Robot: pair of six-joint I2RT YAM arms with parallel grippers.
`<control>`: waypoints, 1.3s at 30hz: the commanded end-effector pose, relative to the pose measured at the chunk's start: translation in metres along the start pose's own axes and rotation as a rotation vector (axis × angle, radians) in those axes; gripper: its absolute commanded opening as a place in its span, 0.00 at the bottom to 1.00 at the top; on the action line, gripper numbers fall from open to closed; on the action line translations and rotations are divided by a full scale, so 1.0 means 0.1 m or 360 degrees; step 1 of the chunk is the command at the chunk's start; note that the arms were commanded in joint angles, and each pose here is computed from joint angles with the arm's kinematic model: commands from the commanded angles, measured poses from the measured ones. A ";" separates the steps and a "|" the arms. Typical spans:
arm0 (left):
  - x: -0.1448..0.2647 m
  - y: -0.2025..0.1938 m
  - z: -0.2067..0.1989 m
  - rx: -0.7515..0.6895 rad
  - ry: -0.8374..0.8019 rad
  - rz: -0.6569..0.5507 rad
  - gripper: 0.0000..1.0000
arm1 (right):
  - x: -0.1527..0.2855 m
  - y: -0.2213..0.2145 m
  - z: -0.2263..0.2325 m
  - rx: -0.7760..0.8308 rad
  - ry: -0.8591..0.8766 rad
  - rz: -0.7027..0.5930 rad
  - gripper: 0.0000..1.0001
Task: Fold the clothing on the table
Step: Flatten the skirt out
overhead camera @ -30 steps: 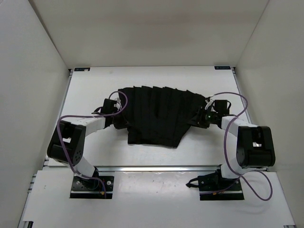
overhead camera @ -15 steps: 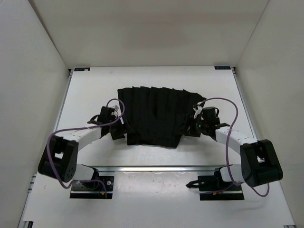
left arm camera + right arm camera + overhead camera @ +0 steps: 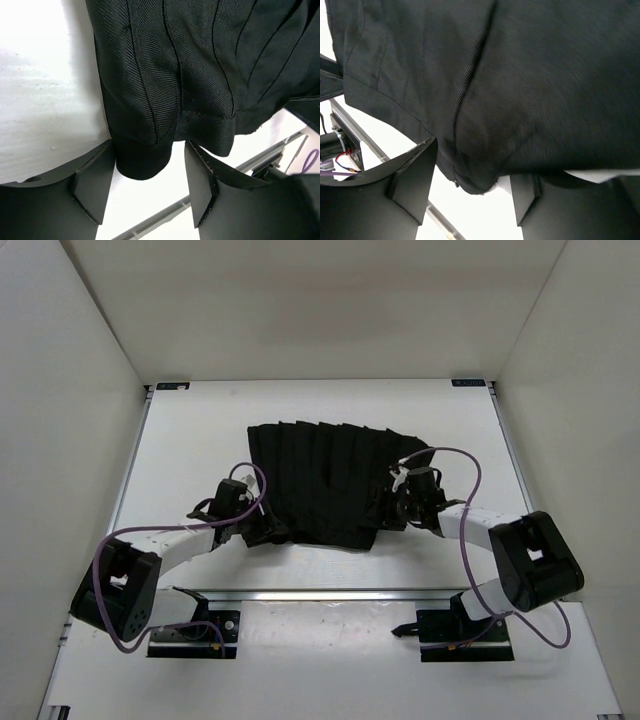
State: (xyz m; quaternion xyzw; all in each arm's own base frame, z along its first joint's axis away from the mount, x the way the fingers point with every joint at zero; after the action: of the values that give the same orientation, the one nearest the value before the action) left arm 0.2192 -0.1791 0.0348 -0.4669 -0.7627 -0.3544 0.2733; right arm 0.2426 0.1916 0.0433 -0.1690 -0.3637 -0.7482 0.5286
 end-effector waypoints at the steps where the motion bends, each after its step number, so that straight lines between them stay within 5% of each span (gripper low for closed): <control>1: -0.07 -0.01 0.18 0.0047 0.0096 -0.0056 0.67 | -0.13 -0.06 0.06 0.0030 0.0009 0.0053 0.55; 3: -0.09 -0.01 0.21 0.0071 0.0097 -0.0066 0.55 | -0.16 -0.08 0.09 0.0033 0.0038 0.0051 0.46; 4: -0.09 0.01 0.19 0.0067 0.0085 -0.0075 0.52 | -0.17 -0.09 0.08 0.0013 0.0031 0.0052 0.34; 7: -0.09 0.06 0.20 0.0078 0.0092 -0.0091 0.20 | -0.15 -0.05 0.07 0.0018 0.0022 0.0045 0.00; 9: -0.06 0.09 0.23 0.0057 0.0111 -0.0093 0.01 | -0.10 0.05 0.01 -0.0001 -0.0019 0.0018 0.00; 22: 0.19 0.64 -0.09 -0.0123 0.0130 -0.0205 0.00 | 0.45 0.89 -0.07 0.0003 -0.0111 -0.0226 0.00; 25: 0.16 0.63 -0.17 -0.0066 0.0095 -0.0203 0.00 | 0.40 0.81 -0.05 0.0004 -0.0097 -0.0201 0.03; 30: 0.14 0.51 -0.19 0.0086 0.0013 -0.0213 0.00 | 0.30 0.64 0.07 -0.0008 -0.0015 -0.0162 0.39; 39: 0.12 0.52 -0.22 0.0074 0.0005 -0.0223 0.00 | 0.42 0.08 0.12 0.0132 -0.0092 -0.0099 0.34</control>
State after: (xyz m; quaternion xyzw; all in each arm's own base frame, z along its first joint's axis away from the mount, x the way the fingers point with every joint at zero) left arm 0.2559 -0.1714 0.0594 -0.4182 -0.7852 -0.3575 0.2843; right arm 0.2472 0.1725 0.0874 -0.1545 -0.3817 -0.7600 0.5028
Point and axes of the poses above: each gripper's point midway between its finger pads, its own x axis back along the fingers, its own z axis along the line the jaws close on, y = z × x, the point moved 1 cm from there along x, back along the fingers, and after that the axes turned 3 degrees about -x, right-handed, at the moved point
